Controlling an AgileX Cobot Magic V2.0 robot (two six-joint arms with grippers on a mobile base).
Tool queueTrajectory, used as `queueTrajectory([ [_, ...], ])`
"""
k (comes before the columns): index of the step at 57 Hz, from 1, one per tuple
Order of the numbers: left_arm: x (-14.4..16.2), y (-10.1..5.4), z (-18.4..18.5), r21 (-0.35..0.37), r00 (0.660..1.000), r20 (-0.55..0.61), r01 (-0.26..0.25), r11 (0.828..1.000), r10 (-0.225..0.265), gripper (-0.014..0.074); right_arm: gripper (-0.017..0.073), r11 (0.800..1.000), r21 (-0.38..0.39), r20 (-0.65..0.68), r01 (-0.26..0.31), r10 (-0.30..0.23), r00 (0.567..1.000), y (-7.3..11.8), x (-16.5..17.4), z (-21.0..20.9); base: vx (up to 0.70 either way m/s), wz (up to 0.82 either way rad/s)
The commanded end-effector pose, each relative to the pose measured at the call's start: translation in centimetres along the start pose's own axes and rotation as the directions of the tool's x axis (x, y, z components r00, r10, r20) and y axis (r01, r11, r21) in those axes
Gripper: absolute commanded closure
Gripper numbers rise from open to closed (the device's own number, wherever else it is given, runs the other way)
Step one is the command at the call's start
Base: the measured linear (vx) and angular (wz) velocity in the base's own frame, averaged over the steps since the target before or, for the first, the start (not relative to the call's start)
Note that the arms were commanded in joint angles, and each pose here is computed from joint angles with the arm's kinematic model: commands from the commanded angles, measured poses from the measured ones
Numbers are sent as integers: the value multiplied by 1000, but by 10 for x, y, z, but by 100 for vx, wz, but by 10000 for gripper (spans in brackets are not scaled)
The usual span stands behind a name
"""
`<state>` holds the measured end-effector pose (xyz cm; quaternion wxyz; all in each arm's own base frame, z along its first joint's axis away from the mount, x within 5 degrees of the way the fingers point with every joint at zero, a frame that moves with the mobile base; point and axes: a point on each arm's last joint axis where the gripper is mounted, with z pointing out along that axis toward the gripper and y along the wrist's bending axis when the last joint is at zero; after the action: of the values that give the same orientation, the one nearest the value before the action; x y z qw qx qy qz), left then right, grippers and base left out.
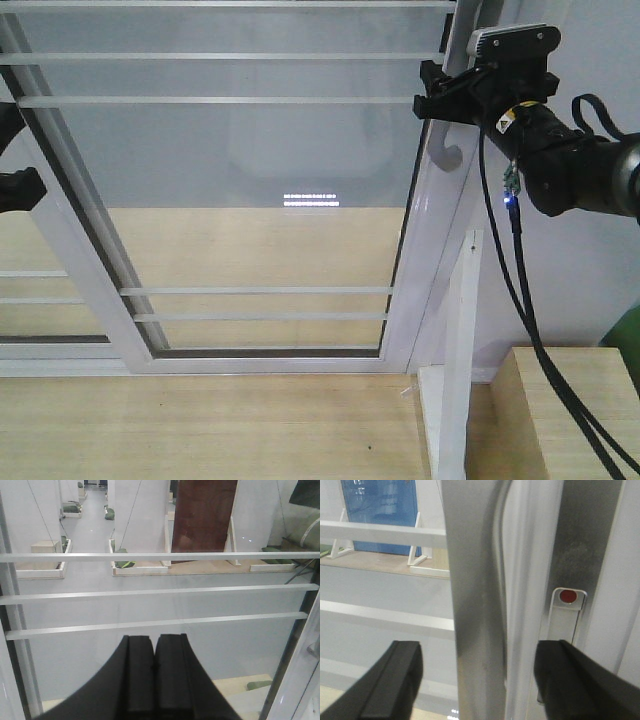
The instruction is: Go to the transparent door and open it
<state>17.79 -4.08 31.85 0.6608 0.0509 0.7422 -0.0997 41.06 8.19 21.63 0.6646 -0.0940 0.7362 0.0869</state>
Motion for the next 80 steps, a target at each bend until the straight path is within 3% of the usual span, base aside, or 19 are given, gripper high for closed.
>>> queueTrajectory([
  [1, -20, 0, -2, -2, 993, 121, 14, 1000, -14, 590, 179, 1000, -2, 187, 16, -15, 982, -1, -40, -5, 0, 0],
  [15, -20, 0, -2, -2, 993, 121, 14, 1000, -14, 590, 577, 1000, -2, 193, 13, -12, 981, -1, -41, -5, 0, 0],
  [29, -20, 0, -2, -2, 992, 123, 15, 1000, -14, 590, 569, 998, -43, 196, 37, -28, 980, 12, -41, -4, 0, 0],
  [48, -20, 0, -2, -2, 992, 124, 15, 1000, -15, 590, 568, 984, -162, 209, 72, -37, 977, 58, -42, -6, 0, 0],
  [69, -20, 0, -2, -2, 992, 124, 14, 1000, -14, 590, 568, 951, -297, 250, 87, -10, 968, 115, -44, -15, 0, 0],
  [80, -22, 0, -2, -2, 990, 137, 15, 1000, -14, 590, 566, 919, -380, 293, 101, 16, 956, 149, -48, -25, 0, 0],
])
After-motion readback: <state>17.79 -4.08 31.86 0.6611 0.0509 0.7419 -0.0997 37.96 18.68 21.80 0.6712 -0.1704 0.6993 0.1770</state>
